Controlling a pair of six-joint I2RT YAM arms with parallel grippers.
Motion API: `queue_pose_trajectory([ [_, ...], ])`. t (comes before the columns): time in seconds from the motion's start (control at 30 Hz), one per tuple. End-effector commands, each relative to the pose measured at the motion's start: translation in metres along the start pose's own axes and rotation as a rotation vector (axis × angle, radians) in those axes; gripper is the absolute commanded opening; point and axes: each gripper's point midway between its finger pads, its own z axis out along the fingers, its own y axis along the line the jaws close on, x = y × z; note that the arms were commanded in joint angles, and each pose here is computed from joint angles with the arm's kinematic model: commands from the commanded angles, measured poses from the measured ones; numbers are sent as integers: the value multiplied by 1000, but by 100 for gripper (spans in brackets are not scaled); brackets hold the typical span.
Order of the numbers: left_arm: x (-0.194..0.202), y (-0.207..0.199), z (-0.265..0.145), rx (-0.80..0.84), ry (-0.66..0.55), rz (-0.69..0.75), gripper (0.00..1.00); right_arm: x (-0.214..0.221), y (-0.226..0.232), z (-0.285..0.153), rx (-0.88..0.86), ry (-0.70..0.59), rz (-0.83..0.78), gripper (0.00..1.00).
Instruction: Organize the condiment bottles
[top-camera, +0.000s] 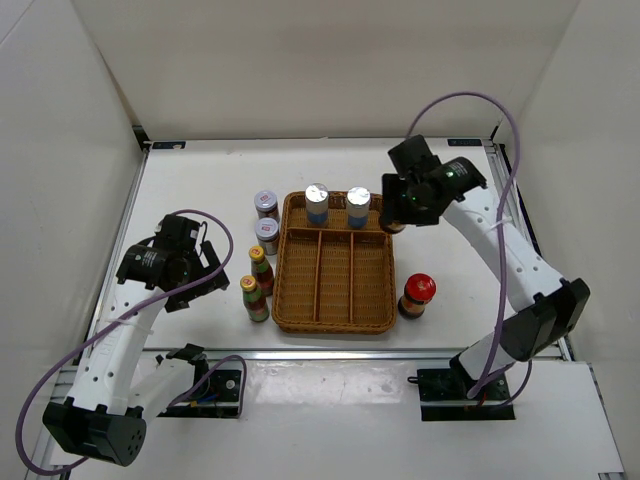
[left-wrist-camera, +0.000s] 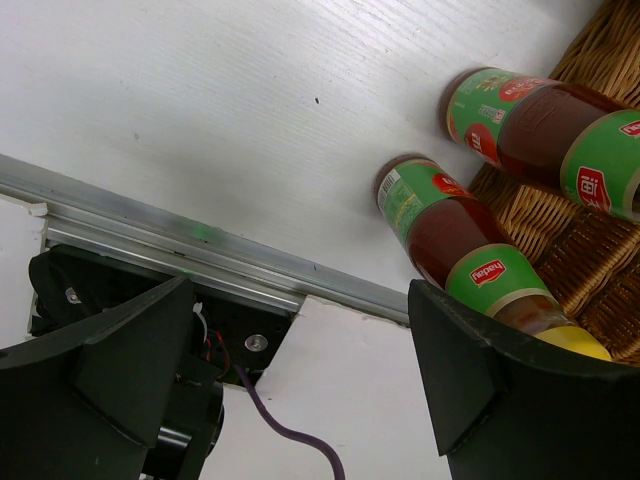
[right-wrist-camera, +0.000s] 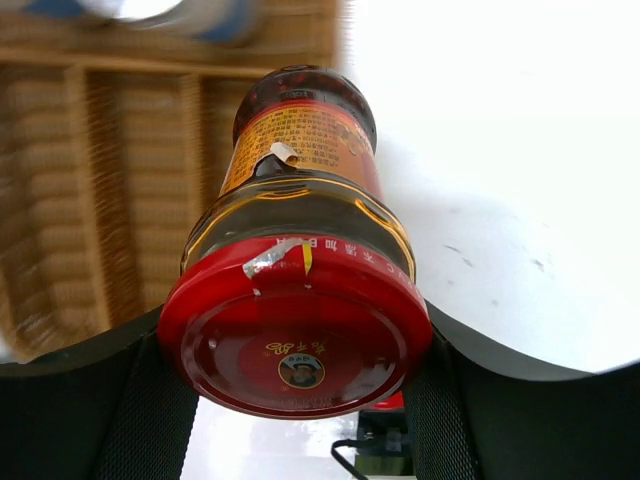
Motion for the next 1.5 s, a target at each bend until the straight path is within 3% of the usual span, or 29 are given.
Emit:
queue_pose_trajectory([
  [0.0, -1, 1, -1, 4, -19, 0, 100, 5, 34, -9, -90, 28, -98, 18],
  [0.2, -1, 1, -1, 4, -19, 0, 100, 43, 54, 34, -47, 195, -140, 16],
  [0.33, -1, 1, -1, 4, -19, 0, 100, 53, 57, 58, -51, 210, -143, 16],
  [0.4, -1, 1, -1, 4, -19, 0, 100, 57, 58, 68, -55, 206, -154, 22],
  [0.43, -1, 1, -1, 4, -19, 0, 100, 56, 63, 74, -77, 191, -148, 29],
  [0.47, -1, 1, -1, 4, -19, 0, 100, 65, 62, 80, -81, 213, -161, 48],
  [0.53, 0, -1, -1, 12, -13, 0, 100, 67, 62, 83, -85, 231, -154, 56],
  [0.67, 0, -1, -3, 18, -20, -2, 100, 63, 55, 70, -69, 225, -165, 88],
  [0.7, 0, -1, -3, 18, -20, -2, 100, 58, 55, 63, -67, 206, -151, 100],
  [0.9, 1, -2, -4, 32, -21, 6, 100, 44, 14, 5, 101, 88, -176, 100],
  [1.03, 2, -3, -4, 39, -16, -3, 100, 76, -16, -17, 92, 71, -147, 100],
  [1.2, 2, -4, -4, 39, -16, -12, 100, 135, -39, -2, 102, 197, -107, 100],
  [1.47, 4, -3, 2, 18, 14, -7, 100, 159, -42, 32, 116, 272, -45, 100],
])
